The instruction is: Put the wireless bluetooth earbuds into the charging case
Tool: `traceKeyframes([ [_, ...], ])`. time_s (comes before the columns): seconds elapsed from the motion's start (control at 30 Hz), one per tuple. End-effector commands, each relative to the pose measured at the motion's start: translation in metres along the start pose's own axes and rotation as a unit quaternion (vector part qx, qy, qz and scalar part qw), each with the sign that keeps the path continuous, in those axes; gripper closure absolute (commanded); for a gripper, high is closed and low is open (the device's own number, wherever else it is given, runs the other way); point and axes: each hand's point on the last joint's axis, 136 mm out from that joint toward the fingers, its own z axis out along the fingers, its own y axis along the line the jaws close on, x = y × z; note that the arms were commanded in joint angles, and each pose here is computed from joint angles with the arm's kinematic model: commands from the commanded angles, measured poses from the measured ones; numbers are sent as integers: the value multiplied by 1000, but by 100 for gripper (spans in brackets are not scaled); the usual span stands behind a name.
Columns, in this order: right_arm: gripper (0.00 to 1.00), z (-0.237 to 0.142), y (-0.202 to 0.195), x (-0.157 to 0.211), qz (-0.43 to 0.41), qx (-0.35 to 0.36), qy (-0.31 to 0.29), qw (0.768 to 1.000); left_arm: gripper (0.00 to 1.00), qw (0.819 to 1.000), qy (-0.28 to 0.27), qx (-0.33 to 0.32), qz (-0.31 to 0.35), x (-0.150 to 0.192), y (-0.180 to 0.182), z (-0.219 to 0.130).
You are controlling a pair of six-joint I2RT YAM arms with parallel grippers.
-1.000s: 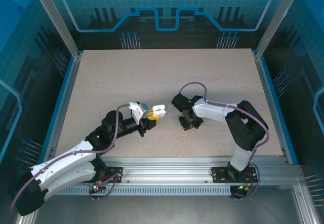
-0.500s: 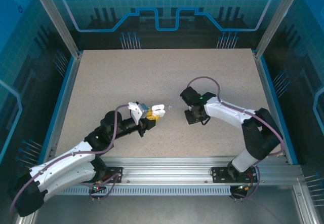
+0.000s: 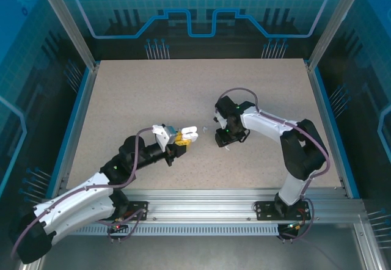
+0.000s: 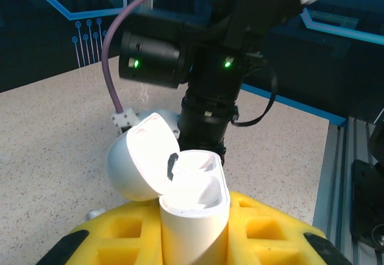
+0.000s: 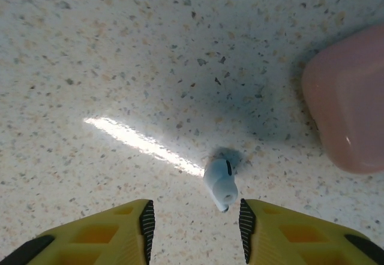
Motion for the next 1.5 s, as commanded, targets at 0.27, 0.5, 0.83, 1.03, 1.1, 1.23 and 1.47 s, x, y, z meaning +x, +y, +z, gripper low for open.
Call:
traceKeyframes([
  [0.27,56,19,-11,2,14,0,41,999,88,1000,0,-10,5,4,3,-2],
  [0.5,62,29,-12,2,25,-10,51,998,88,1000,1,-11,8,5,3,-2],
  [0.83,63,24,1,2,32,-47,48,997,88,1000,3,-13,14,5,4,-1],
  [1.03,63,12,0,5,29,-36,45,998,88,1000,4,-13,16,5,5,1],
  [1.1,63,9,1,6,25,-33,44,998,88,1000,5,-12,16,5,4,2],
  [1.23,63,6,4,7,21,-33,43,998,88,1000,5,-12,15,5,4,2],
  [1.47,64,2,9,6,13,-34,40,999,88,1000,5,-12,15,6,4,2],
])
